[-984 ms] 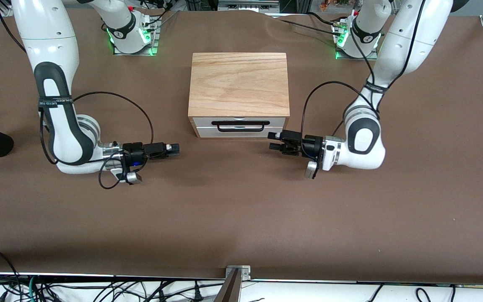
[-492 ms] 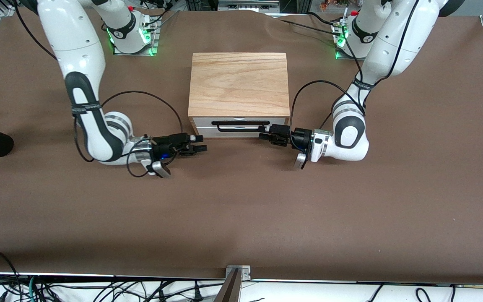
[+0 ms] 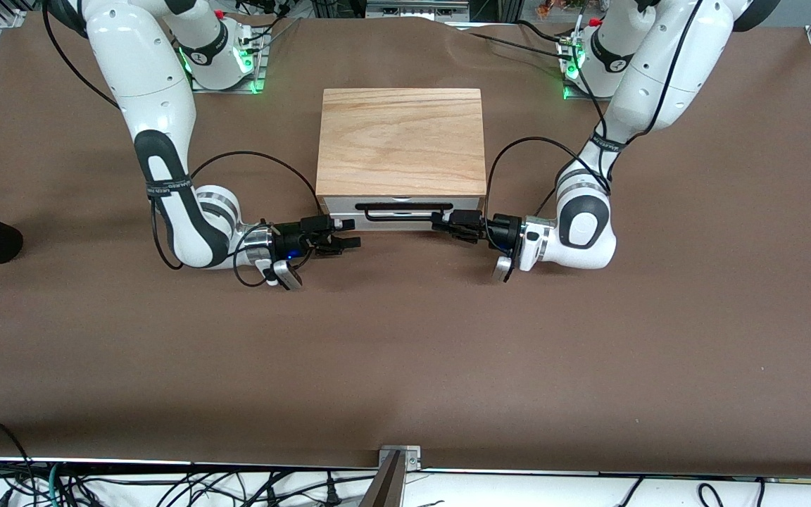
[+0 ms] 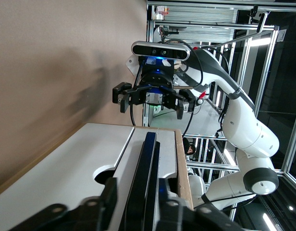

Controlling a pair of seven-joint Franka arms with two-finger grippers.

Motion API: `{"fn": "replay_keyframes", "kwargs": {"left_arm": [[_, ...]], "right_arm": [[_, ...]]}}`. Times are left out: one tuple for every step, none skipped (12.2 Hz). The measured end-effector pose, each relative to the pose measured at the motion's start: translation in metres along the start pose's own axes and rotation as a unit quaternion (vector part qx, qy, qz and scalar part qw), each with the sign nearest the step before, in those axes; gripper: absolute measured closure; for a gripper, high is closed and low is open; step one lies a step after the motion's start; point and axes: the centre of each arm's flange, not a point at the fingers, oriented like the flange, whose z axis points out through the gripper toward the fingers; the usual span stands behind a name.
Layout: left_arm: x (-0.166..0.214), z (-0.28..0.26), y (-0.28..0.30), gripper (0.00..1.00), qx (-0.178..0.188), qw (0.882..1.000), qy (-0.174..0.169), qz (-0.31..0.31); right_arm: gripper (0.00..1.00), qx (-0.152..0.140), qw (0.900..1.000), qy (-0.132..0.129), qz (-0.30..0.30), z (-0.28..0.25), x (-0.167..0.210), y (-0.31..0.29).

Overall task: Pull top drawer with both arms simultaneously
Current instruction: 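Close the right gripper and the left gripper on the black handle ends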

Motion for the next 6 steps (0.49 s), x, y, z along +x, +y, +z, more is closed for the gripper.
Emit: {"fn": "replay_keyframes", "kwargs": {"left_arm": [[0.0, 0.001, 0.0, 0.75, 0.0, 1.0, -0.001, 0.0], [-0.001, 0.002, 0.0, 0.75, 0.0, 1.0, -0.002, 0.0], [-0.002, 0.005, 0.0, 0.74, 0.0, 1.0, -0.004, 0.0], [-0.004, 0.009, -0.001, 0.74, 0.0, 1.0, -0.008, -0.001], [-0.005, 0.014, -0.001, 0.75, 0.0, 1.0, -0.012, -0.001], [-0.006, 0.015, -0.001, 0.81, 0.0, 1.0, -0.012, 0.0]], "right_arm": [[0.02, 0.001, 1.0, -0.006, -0.001, 0.007, -0.002, -0.001], [0.02, 0.002, 1.0, -0.011, -0.001, 0.014, -0.004, -0.001], [0.04, 0.003, 1.0, -0.016, -0.002, 0.02, -0.006, -0.001], [0.06, 0.004, 1.0, -0.019, -0.002, 0.024, -0.007, -0.002], [0.06, 0.006, 1.0, -0.02, -0.002, 0.027, -0.008, -0.002], [0.12, 0.006, 1.0, -0.021, -0.002, 0.027, -0.008, -0.002]]}}
